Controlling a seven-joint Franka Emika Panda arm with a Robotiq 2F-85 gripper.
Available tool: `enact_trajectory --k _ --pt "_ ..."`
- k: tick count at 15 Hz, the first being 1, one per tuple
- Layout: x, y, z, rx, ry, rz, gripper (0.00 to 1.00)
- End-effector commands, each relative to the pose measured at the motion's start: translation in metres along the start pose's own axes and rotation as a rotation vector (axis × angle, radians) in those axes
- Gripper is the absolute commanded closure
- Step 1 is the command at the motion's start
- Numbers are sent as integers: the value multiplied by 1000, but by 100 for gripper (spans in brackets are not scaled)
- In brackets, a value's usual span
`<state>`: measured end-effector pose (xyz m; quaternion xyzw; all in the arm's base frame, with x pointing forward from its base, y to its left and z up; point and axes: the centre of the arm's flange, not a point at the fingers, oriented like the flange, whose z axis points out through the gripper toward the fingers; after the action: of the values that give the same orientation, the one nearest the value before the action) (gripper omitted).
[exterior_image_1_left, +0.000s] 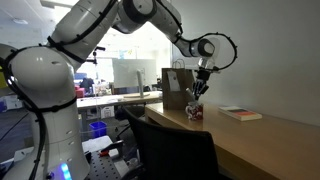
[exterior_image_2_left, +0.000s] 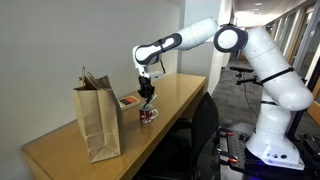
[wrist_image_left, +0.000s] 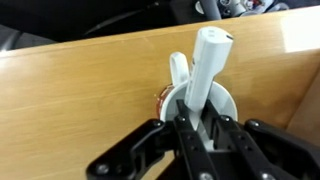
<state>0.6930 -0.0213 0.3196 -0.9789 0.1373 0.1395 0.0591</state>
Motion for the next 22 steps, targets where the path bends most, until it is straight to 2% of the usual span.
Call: enact_trajectory --k 1,3,6,8,11,15,17,22 --pt "-38 25 -33 -40 59 -97 95" --pt "-53 43 -54 -47 140 -144 95" --pt "-65 82 -70 -49 270 -113 95" --pt "-63 110 -66 -43 347 -80 95" --pt "-52 150 -43 -88 425 -2 95" --pt "-42 177 -12 -102 480 69 95" --pt "-39 175 1 -122 493 103 95" --pt "-40 165 27 -114 480 182 95"
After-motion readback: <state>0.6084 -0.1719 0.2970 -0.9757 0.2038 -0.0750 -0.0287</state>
